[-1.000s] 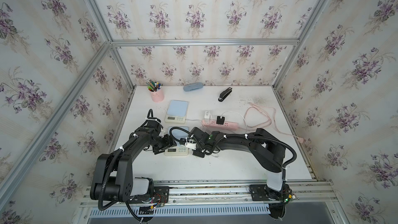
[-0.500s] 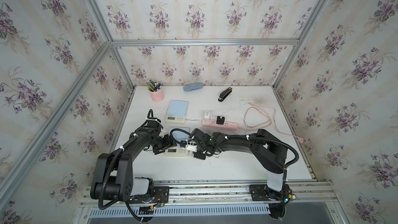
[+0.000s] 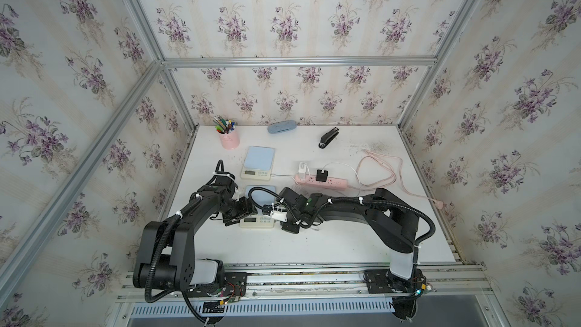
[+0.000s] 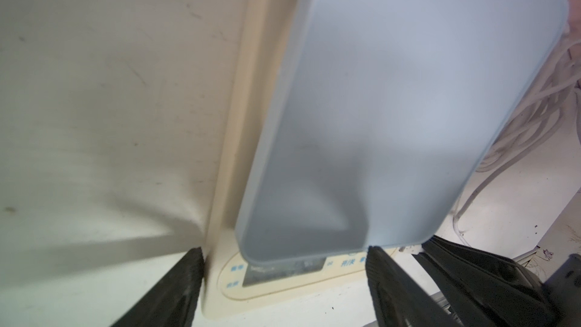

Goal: Charge the electronic scale
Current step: Insert the charging cable into the electronic scale.

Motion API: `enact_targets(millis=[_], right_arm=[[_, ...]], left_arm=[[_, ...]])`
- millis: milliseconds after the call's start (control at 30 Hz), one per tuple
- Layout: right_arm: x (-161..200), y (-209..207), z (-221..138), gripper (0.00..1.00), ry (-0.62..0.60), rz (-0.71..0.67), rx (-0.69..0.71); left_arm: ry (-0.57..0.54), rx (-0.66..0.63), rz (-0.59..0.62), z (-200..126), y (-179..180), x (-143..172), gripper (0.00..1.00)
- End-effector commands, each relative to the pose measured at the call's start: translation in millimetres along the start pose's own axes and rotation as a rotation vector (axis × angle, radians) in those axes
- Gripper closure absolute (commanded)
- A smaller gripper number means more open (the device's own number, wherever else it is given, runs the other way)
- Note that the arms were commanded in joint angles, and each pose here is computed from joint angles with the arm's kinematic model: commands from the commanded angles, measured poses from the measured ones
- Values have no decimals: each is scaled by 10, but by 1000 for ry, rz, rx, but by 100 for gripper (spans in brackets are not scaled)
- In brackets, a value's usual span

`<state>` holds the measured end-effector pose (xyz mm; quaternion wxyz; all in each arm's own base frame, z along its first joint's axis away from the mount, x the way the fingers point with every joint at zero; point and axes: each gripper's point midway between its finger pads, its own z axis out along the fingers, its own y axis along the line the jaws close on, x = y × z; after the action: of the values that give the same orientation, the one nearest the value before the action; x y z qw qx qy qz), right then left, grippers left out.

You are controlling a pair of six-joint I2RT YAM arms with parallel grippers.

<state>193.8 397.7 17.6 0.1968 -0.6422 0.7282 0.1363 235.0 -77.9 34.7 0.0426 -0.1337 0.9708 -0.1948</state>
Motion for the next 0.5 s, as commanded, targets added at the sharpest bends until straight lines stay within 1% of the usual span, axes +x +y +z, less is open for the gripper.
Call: enact_targets(millis=[0,267,467], right_arm=[[82,-65,46,100,27,18,30],[56,-115,17,100,19,16,57],[-2,-45,23,100,-10,-2,16]], left_arm=[[15,41,7,-8,-80,21,18],[11,44,15,-21,-90,16,18],[13,52,18,-21,-104,14,18]])
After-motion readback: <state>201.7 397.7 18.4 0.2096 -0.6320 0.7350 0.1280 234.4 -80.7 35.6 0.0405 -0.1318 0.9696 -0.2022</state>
